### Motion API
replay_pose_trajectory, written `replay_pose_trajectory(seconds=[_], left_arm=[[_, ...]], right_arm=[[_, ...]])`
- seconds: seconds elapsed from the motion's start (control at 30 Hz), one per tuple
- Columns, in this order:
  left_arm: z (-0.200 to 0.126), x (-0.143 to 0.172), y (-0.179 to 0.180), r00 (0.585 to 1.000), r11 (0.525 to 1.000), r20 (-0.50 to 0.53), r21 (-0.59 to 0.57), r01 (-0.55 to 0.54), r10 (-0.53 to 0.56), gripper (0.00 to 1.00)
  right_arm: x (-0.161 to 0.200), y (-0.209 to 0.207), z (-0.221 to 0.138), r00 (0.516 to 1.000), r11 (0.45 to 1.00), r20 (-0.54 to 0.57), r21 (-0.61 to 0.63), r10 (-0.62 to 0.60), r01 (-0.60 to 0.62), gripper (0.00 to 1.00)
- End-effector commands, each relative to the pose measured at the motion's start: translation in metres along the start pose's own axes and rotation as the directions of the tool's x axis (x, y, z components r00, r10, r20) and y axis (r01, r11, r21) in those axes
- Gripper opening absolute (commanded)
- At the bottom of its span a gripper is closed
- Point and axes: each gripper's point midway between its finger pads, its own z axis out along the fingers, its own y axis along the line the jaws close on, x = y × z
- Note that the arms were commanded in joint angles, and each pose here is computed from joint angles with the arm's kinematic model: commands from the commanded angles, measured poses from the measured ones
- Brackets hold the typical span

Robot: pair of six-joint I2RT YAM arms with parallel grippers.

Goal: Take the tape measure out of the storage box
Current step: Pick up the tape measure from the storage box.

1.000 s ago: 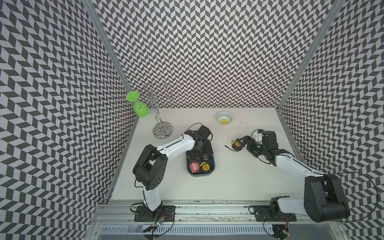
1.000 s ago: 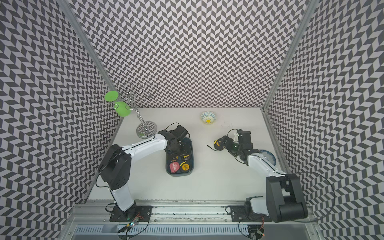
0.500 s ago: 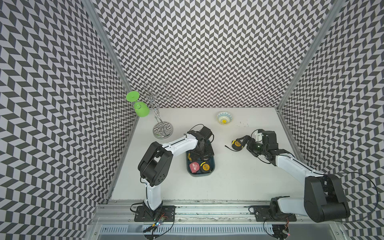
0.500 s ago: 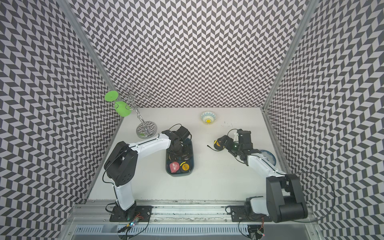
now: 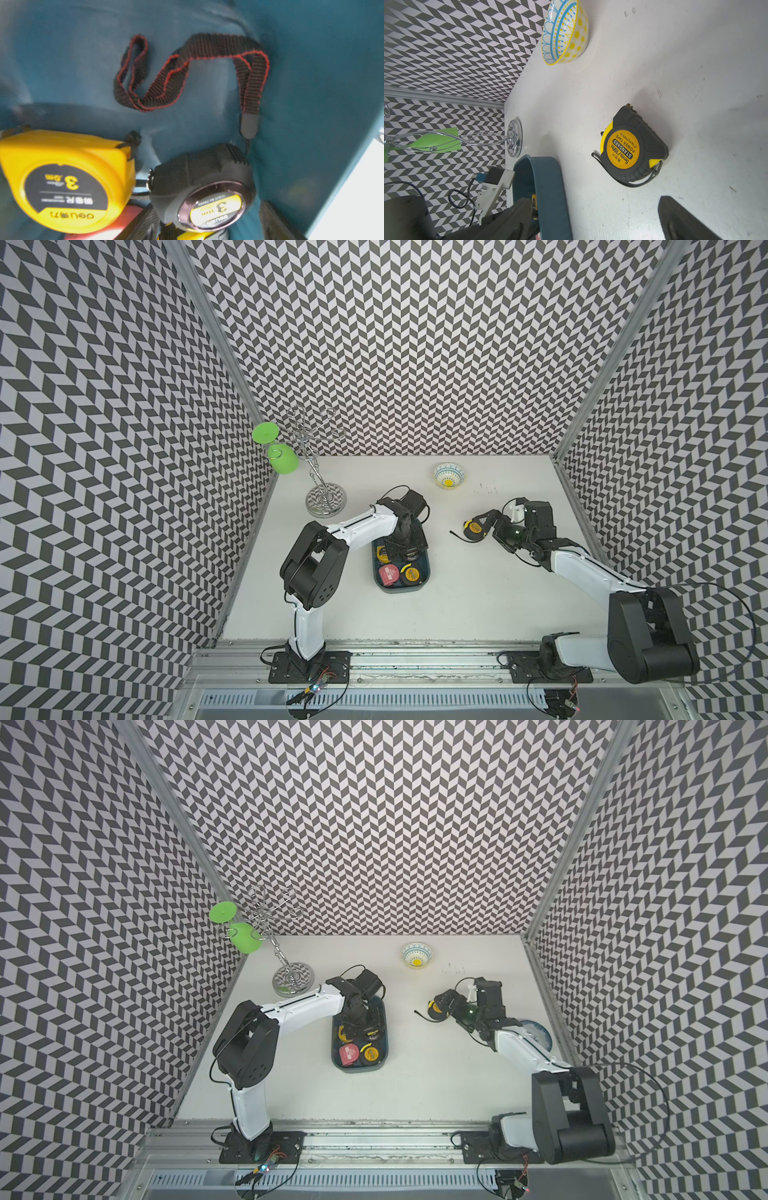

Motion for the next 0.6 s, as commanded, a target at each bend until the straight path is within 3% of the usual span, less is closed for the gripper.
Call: replay_pose_trajectory(seconds=[0.0,0.4,0.57], left_arm=[[0.000,-0.006,-0.007,1.000,1.000,0.011,0.011,0.001,-0.001,0.79],[0.011,-0.013,-0.002,0.999,0.999,0.047,-0.034,0.009,-0.008,0.78],[0.019,-0.015,0.001,0.999,0.999,0.042,-0.051,0.004,-0.002,0.71]], right_arm=[[-0.011,0.011,0.000,0.999,0.999,0.034,-0.037,-0.023,0.024,1.00],[-0.009,0.012,-0.001,0.999,0.998,0.034,-0.055,-0.026,0.028,1.00],[-0.007,0.012,0.000,0.999,0.998,0.030,-0.060,-0.022,0.024,1.00]])
